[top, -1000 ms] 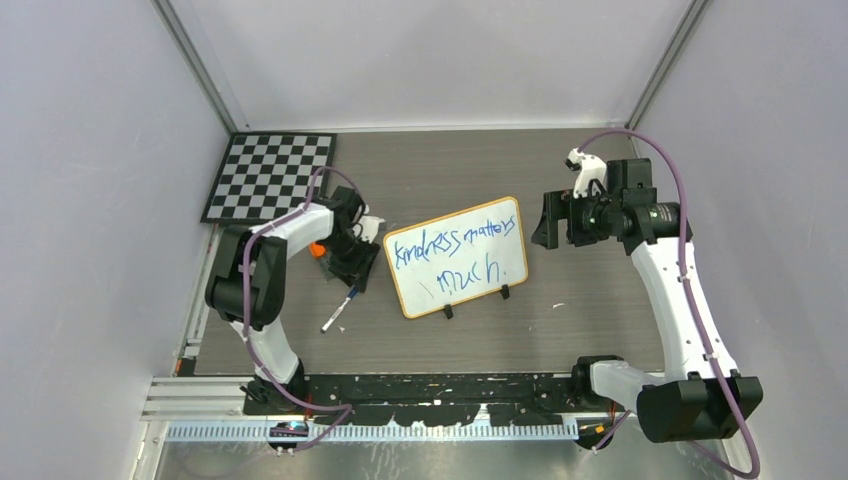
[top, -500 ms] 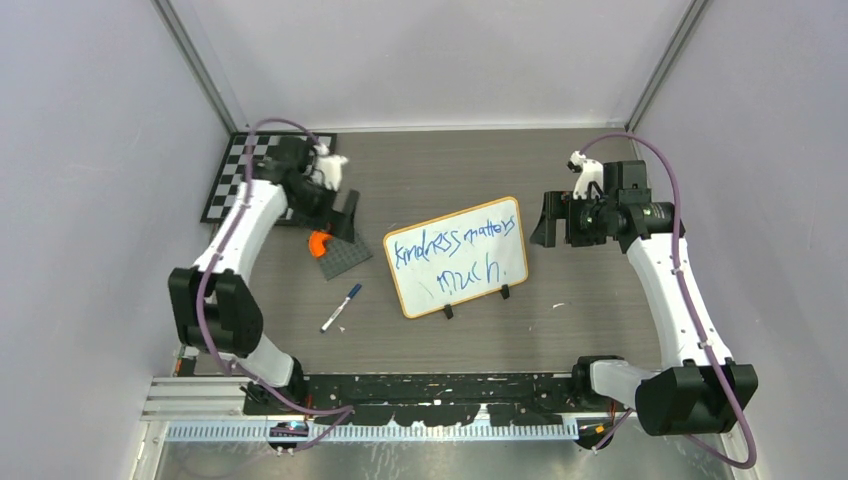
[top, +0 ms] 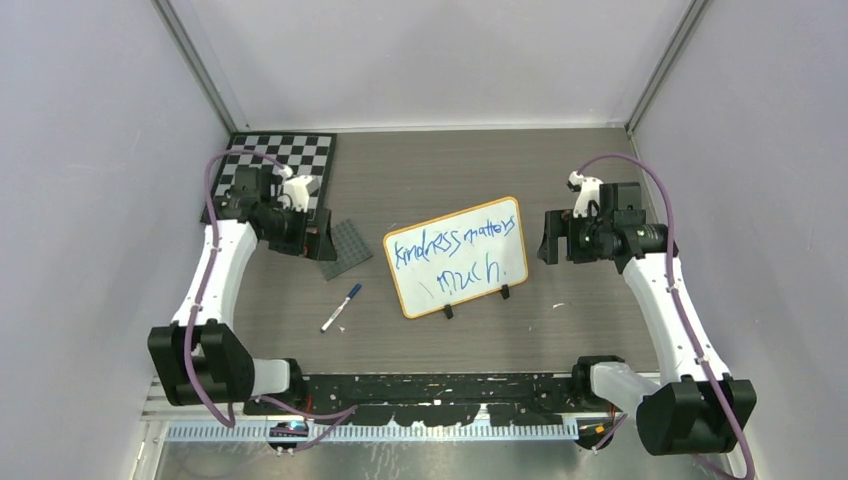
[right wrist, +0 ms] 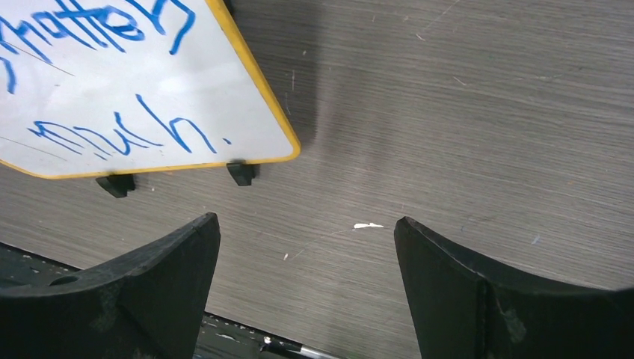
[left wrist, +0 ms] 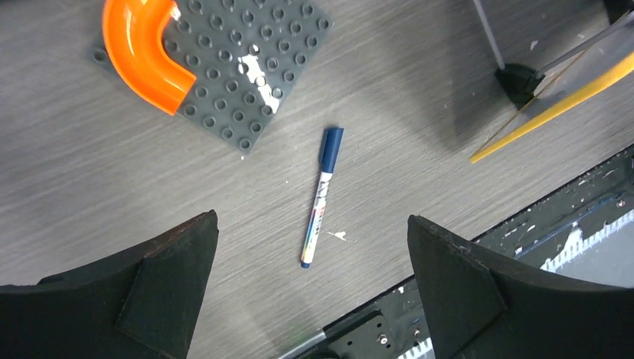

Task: Write a sentence on the whiteboard
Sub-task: Reset both arms

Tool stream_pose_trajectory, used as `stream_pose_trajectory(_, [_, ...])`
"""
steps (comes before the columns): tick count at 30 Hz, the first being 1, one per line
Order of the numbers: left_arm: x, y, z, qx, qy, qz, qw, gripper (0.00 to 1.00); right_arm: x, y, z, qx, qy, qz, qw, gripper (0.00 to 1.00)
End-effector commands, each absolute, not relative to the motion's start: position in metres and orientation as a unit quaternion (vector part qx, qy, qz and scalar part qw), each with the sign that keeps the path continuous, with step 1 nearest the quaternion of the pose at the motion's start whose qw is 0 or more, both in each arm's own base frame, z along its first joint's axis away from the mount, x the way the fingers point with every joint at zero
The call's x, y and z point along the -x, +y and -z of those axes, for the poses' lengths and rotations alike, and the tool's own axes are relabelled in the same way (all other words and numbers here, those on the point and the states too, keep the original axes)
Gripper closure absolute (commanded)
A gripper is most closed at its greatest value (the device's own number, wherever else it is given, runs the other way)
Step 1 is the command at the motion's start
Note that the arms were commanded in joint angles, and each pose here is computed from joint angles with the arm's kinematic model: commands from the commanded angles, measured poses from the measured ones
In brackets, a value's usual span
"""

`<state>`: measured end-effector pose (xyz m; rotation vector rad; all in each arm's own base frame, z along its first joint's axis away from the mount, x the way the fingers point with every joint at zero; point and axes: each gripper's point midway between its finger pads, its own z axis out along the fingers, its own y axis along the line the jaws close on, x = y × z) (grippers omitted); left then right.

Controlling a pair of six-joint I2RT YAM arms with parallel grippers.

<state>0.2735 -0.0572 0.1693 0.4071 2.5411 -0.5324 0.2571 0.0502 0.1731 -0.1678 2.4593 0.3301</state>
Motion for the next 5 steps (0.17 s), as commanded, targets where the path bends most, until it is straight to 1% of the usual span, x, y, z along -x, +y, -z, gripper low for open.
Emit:
stream_pose_trajectory(1, [-0.2771, -0.0635, -0.1693, -0.140, 0.926, 0.211, 0.280, 0.00, -0.2678, 0.0462, -0.1763, 0.071, 0.927, -0.114, 0.350, 0.09])
stream_pose_trajectory(5, [-0.2746, -0.0599, -0.1663, -0.129, 0.930, 0.200, 0.279, 0.00, -0.2709, 0.0473, -0.1803, 0.065, 0.926, -0.117, 0.354, 0.10])
